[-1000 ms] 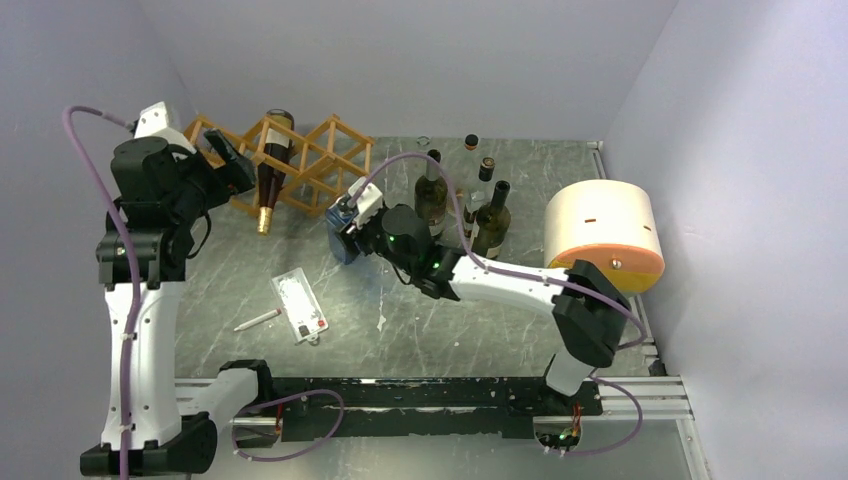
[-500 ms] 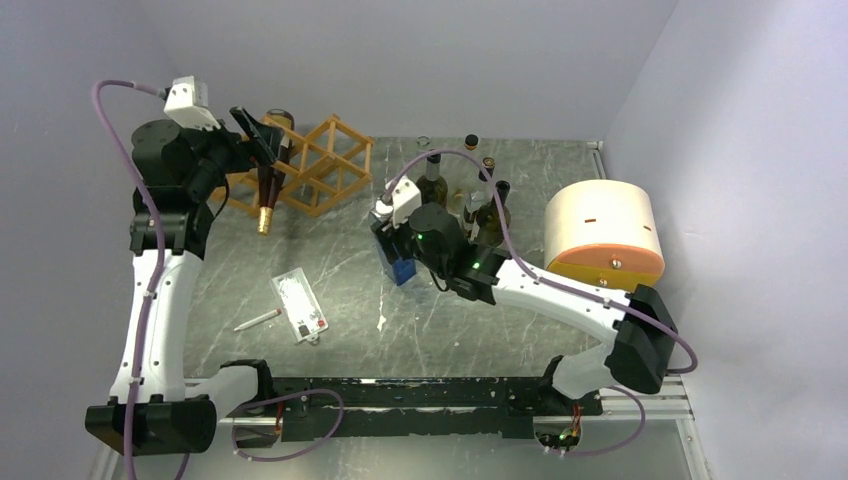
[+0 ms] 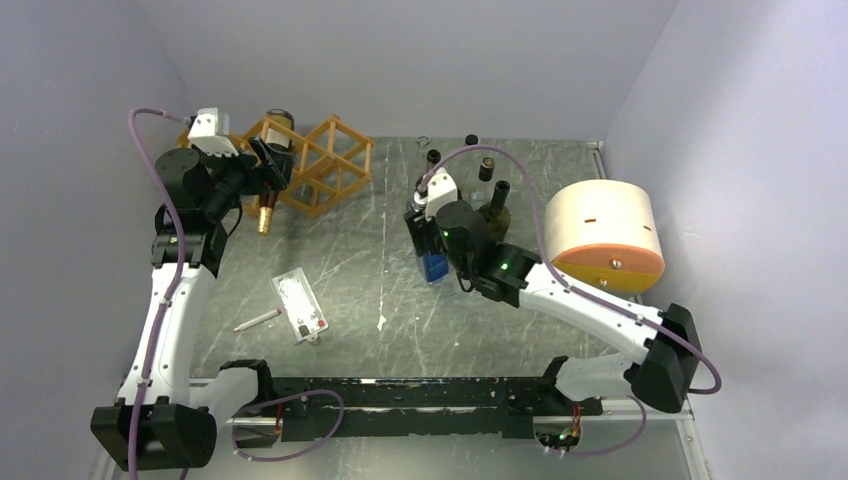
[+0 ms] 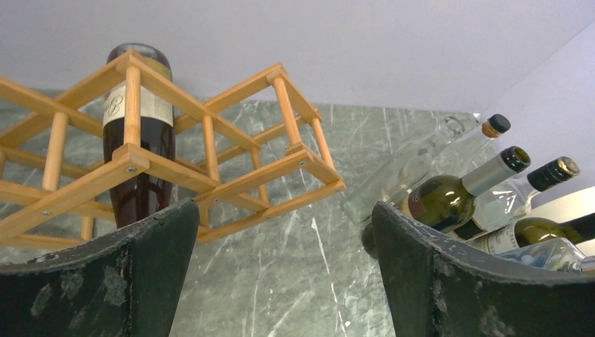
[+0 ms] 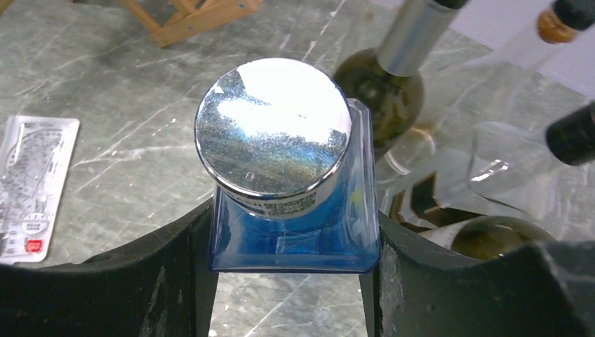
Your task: Take the wine bottle off the wine rack
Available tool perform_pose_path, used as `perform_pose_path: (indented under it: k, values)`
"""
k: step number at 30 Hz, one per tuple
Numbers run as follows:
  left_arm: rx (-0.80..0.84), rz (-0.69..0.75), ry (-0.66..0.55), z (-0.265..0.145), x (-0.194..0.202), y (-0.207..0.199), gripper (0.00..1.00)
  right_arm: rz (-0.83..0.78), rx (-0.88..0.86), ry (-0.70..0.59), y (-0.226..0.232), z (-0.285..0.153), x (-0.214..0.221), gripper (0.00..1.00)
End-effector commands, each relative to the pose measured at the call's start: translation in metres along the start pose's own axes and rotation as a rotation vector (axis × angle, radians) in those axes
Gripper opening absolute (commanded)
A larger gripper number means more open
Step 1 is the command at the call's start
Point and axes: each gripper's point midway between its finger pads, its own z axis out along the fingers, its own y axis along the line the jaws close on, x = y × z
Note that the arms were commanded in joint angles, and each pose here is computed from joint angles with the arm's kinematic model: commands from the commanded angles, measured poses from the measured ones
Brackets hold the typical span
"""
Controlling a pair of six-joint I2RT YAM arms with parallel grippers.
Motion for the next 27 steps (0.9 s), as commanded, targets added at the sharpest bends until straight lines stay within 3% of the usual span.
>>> perform_pose_path:
  k: [1,25,27]
  values:
    - [0.074,0.034,-0.069,-0.004,-0.016,-0.017,0.96,0.111,0.104,-0.217,-0.033,-0.02,-0.06,0.0]
    - [0.083,0.032,-0.053,0.0,-0.009,-0.017,0.94,0.156,0.157,-0.251,-0.058,0.008,-0.031,0.0]
    - [0.083,0.031,-0.05,0.0,-0.008,-0.017,0.94,0.158,0.162,-0.25,-0.059,0.008,-0.029,0.05]
